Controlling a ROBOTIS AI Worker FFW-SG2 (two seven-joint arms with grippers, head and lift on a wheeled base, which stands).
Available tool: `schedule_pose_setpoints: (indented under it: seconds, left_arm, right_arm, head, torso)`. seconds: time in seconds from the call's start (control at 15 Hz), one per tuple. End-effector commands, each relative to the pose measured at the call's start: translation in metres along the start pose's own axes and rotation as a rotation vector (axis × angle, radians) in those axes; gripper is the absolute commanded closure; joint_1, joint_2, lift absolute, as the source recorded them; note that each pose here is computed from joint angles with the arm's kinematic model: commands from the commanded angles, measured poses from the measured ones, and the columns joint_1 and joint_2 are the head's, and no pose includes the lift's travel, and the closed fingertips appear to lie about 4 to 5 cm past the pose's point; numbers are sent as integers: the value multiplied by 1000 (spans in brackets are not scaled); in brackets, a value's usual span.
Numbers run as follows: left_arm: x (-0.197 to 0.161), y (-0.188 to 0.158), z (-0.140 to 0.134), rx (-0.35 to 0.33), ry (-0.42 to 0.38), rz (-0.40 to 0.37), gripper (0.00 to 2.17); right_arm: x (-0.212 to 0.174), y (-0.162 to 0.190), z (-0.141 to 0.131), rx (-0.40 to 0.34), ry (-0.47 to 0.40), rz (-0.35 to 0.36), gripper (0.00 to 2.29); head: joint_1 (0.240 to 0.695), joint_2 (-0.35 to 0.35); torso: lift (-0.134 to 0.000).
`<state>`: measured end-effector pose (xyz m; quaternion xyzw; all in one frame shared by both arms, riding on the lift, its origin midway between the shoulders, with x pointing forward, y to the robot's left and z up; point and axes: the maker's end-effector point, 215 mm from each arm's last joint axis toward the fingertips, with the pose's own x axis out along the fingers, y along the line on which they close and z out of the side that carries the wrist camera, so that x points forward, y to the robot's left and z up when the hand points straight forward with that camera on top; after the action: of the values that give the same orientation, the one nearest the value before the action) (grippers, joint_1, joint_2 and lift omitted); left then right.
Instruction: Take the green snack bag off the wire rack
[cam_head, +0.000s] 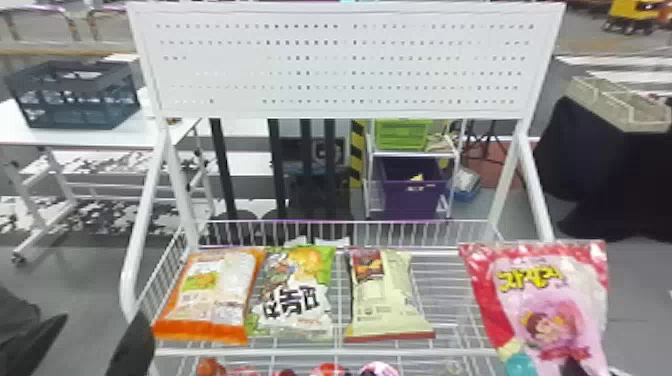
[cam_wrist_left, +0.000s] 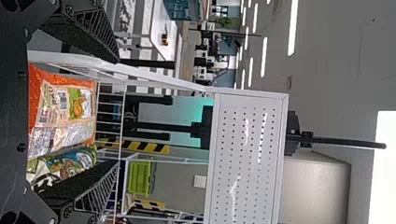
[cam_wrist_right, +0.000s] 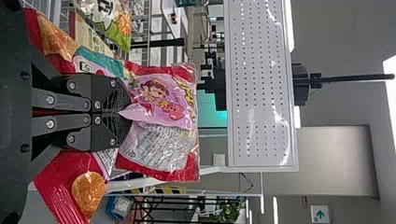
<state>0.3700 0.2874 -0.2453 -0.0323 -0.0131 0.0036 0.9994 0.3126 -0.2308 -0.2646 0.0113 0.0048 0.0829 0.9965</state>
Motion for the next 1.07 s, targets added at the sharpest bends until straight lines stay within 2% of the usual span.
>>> schedule_pose_setpoints:
  seconds: [0.0,0.6,0.73,0.8,1.0]
  left_arm:
    - [0,0,-1,-1,1,1,137]
    - [3,-4,-4,-9,2,-11,137]
    - [13,-22,-22,-32,17,-41,137]
    - [23,-41,-31,-41,21,-70,137]
    - [56,-83,-63,-35,44,-118,137]
  right_arm:
    - [0,0,-1,0,1,0,2175]
    - [1,0,1,-1,-5,0,2175]
    - [1,0,2,0,-7,-1,2175]
    - [1,0,1,1,-5,-1,2175]
    - [1,0,0,0,-4,-1,2175]
  head:
    - [499,0]
    - [499,0]
    - [499,0]
    - [499,0]
    - [499,0]
  torso:
    - [0]
    - [0]
    - [0]
    - [0]
    - [0]
